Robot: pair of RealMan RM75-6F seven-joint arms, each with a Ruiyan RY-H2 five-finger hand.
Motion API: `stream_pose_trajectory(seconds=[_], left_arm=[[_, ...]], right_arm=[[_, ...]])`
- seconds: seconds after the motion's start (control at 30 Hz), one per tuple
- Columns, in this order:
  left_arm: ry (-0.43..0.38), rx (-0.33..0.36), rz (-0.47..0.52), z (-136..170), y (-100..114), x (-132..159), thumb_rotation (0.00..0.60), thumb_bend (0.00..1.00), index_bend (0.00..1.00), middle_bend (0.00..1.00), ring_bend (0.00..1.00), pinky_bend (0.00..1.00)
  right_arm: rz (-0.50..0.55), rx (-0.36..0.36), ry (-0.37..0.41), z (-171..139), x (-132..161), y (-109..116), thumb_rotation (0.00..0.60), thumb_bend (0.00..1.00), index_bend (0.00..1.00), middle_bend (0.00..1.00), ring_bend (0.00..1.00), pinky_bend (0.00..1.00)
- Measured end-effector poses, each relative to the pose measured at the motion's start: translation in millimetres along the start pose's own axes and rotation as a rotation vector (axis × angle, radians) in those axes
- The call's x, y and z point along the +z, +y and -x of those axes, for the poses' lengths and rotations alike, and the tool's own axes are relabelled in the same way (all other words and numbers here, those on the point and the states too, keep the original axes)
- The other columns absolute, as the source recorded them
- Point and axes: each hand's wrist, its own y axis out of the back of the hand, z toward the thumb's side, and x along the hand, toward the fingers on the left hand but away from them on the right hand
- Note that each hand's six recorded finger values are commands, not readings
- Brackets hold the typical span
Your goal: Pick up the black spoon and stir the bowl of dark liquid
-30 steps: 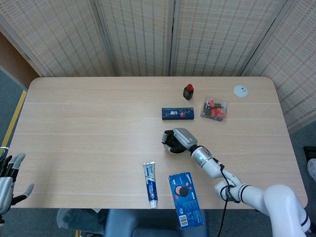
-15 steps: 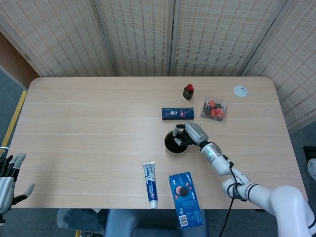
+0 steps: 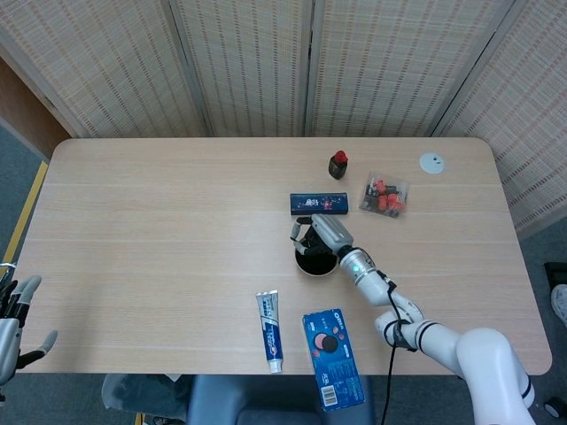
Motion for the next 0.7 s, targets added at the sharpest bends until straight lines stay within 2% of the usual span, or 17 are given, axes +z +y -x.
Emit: stream_pose_trajectory(seconds=[0.33,0.47,0.7], left_arm=[[-0.003,-0.003,0.004,-1,-2,-1,0.600,0.26,0.00,0.00,0.00,0.00],[-0.007,-0.004,0.003,-2,-3,1,0.600,0.26,0.00,0.00,0.00,0.00],[-0.015,-0.006,0.004,-3,-4,4,0.600,0.26,0.00,0.00,0.00,0.00]], right_arm=[[-0.031,0.061,0.052,-25,-1,-14,0.600,0.53,0.72,1.00,1.00,1.00],[-0.037,0.052,0.055,-36,-7,-6,0.600,0.53,0.72,1.00,1.00,1.00],[-0.057,0.014,0.009,-45,-26,15,0.600,0.53,0.72,1.00,1.00,1.00]])
